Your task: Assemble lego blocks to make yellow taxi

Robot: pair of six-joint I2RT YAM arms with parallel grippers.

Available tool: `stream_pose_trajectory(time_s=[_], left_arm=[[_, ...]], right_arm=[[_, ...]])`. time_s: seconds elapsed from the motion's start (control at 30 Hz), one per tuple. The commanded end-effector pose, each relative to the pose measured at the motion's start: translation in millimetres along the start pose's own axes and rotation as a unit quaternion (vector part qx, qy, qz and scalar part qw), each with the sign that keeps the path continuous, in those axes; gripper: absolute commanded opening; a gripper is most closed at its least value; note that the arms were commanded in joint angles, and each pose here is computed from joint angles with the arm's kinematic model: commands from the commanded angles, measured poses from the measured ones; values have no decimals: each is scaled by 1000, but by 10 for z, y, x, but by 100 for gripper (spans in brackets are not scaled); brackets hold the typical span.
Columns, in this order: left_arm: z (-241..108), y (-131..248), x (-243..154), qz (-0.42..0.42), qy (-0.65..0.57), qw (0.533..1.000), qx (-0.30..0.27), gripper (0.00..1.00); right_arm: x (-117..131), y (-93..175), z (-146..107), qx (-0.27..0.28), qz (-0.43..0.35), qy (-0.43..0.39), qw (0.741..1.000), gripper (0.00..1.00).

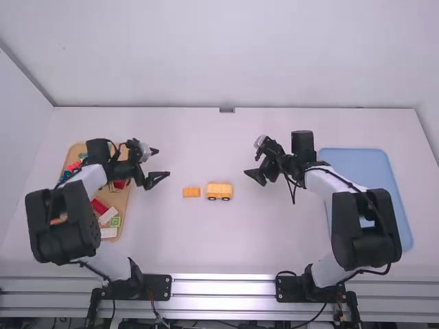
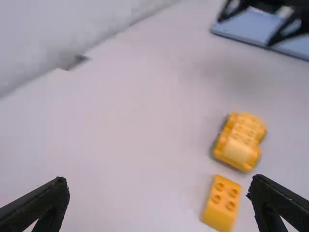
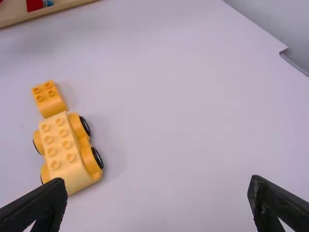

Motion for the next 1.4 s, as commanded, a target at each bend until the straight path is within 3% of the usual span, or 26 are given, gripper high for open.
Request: stream_pose_trajectory(time_s=[0.0, 0.27, 0.77, 0.93, 1.07, 1.17, 1.37], left_arm=[[-2, -234, -115, -53, -134, 990, -6, 99], [-233, -696, -430, -159, -166, 970, 73, 99], [-594, -785, -555, -181, -126, 971, 90, 99], [-682, -844, -655, -175, -138, 972, 71, 96], [-723, -839, -676, -167, -146, 973, 69, 85], [-717, -867, -700, -167, -137, 974, 68, 70], [-734, -891, -658, -141, -117, 981, 65, 61]], right_arm=[[69, 79, 65, -21, 13, 13, 1000, 98], [58, 70, 49, -36, 6, 29, 999, 98], [11, 83, 179, -64, -8, 62, 996, 98], [10, 84, 185, -65, -8, 63, 996, 99], [9, 84, 184, -65, -8, 62, 996, 98], [10, 84, 185, -65, -8, 63, 996, 99], [10, 84, 183, -65, -8, 62, 996, 98]])
Point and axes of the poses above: each hand's point on the last joint's axis, 136 mm out from that joint toward the fingers, its own y axis back along the fingers, its own x axis along the line the jaws close on, z = x × y, the point moved 6 cm from there along y, back along the fingers, and after that the axes turned 14 degrees about -y, right-handed, at the moved point
